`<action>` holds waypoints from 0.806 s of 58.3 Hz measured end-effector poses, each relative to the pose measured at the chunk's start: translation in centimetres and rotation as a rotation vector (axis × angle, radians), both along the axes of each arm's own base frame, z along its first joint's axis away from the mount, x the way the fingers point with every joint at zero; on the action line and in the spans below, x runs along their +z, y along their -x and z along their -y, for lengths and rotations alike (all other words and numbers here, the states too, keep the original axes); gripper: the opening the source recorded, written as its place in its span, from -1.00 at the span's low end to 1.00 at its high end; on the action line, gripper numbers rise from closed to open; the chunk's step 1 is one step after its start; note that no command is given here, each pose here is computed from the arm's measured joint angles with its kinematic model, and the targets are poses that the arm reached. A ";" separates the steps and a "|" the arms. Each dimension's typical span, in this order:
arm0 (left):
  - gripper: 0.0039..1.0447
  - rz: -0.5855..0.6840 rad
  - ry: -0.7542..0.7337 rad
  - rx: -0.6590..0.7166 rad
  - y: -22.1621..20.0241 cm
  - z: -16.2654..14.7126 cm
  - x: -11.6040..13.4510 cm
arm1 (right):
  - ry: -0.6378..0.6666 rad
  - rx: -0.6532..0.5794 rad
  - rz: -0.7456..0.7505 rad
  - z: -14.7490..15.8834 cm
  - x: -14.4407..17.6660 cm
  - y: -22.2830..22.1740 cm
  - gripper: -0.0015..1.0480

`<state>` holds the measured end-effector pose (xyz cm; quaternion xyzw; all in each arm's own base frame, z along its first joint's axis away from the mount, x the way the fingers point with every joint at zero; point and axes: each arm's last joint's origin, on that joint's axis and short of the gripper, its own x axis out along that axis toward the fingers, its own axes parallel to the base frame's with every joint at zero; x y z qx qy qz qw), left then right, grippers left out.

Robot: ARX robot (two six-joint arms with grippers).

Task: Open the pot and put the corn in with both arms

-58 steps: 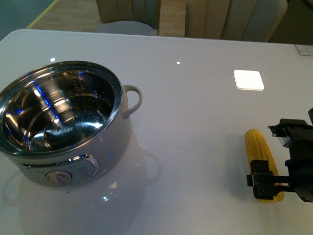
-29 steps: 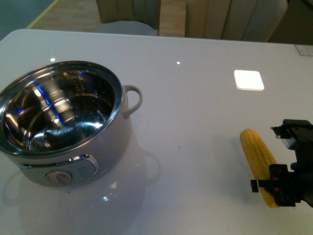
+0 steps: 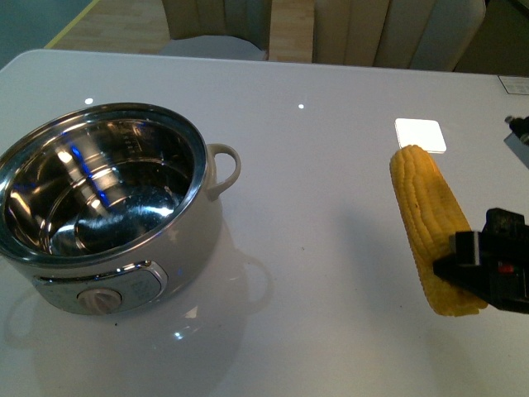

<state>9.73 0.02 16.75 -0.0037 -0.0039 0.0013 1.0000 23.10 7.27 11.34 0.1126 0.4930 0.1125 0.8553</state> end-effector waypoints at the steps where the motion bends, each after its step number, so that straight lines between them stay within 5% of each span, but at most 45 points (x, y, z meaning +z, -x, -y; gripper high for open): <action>1: 0.87 0.000 0.000 0.000 0.0 0.0 0.0 | -0.011 -0.006 0.000 -0.2 0.3 0.0 -0.63; 23: 0.87 0.000 0.000 0.000 0.0 0.0 0.0 | -0.182 -0.006 0.045 -5.9 5.6 -2.4 -0.65; 47: 0.87 0.000 0.000 0.000 0.0 0.0 0.0 | -0.320 -0.067 -0.037 -11.5 6.5 -6.5 -0.68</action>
